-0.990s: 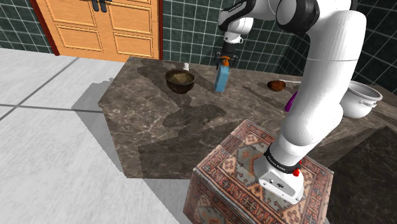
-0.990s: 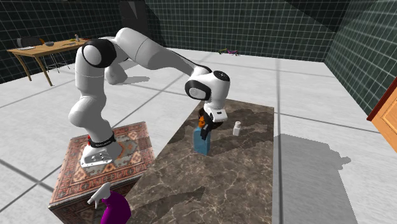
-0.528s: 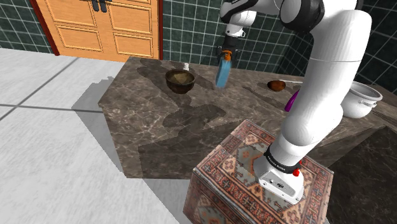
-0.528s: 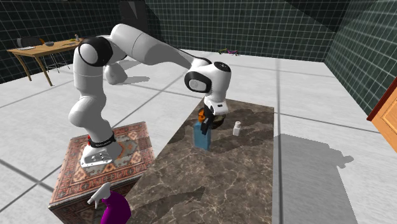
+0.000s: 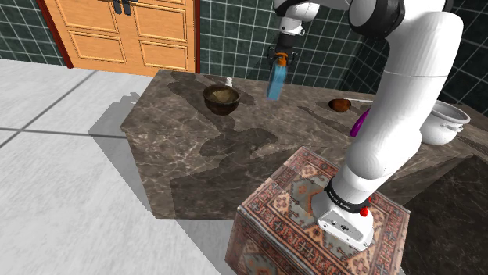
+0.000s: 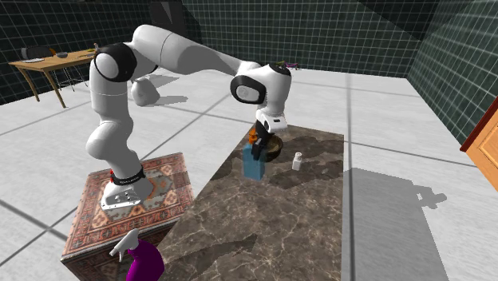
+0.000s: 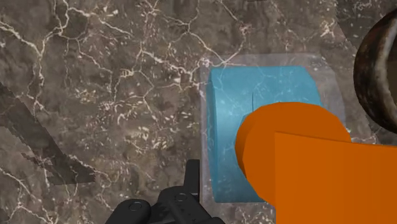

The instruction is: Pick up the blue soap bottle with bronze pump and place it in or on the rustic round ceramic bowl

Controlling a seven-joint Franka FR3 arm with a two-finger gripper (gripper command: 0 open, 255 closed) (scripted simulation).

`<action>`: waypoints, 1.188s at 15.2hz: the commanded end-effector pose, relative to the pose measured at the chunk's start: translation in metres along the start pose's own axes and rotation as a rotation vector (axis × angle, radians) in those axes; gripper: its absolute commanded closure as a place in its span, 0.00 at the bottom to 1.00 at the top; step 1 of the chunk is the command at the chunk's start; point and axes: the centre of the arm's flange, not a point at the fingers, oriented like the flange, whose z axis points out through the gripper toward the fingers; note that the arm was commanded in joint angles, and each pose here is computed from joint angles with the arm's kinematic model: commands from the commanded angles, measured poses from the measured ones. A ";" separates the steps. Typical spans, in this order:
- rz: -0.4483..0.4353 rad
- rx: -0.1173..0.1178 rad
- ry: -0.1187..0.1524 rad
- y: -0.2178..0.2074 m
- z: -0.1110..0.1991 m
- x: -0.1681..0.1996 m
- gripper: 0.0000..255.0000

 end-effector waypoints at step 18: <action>0.000 0.000 0.000 -0.042 -0.080 -0.022 1.00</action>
